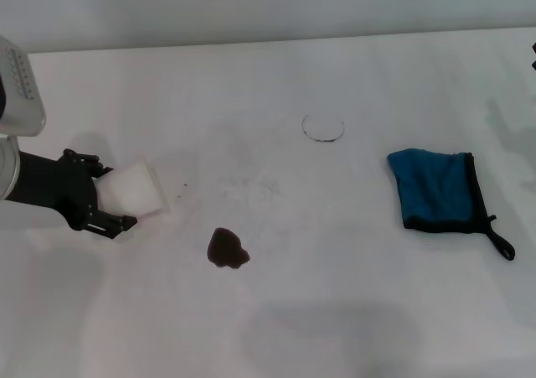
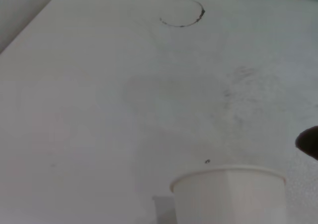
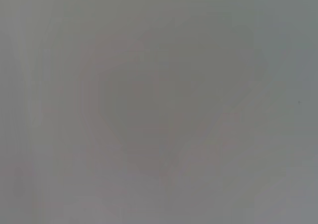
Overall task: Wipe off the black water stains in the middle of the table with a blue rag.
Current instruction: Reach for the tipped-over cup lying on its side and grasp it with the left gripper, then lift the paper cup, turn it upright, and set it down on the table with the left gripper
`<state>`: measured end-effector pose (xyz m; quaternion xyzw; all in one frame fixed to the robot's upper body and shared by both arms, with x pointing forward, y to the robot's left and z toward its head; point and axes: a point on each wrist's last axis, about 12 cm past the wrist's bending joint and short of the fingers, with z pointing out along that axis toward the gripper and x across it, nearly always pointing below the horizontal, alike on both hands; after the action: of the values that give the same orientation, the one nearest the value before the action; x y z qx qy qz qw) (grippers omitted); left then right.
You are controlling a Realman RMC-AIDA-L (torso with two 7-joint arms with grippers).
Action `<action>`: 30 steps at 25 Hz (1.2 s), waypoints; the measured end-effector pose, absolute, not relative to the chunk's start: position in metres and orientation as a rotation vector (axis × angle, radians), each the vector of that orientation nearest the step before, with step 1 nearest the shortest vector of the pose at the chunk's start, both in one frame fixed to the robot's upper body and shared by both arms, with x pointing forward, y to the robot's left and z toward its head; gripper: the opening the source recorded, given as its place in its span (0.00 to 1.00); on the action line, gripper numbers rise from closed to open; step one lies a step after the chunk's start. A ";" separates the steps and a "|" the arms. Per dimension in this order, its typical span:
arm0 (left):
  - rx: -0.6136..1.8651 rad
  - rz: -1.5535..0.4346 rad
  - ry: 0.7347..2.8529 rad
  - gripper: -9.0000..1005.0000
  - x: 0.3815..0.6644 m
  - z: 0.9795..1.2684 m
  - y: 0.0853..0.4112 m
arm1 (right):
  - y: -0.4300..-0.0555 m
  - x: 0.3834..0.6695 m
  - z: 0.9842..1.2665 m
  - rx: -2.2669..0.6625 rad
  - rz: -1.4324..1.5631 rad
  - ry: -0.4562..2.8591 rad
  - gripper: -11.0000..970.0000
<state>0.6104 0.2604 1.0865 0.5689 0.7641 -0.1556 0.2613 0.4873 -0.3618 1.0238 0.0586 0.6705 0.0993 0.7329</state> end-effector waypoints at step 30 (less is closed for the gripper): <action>1.027 -0.645 1.697 0.66 0.579 1.090 0.282 | -0.355 0.478 1.018 0.101 0.257 1.500 0.89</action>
<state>0.5788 0.2819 1.0898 0.4252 0.7028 -0.2672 0.5038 0.4785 -0.3554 1.0181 0.0458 0.6793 0.1165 0.7231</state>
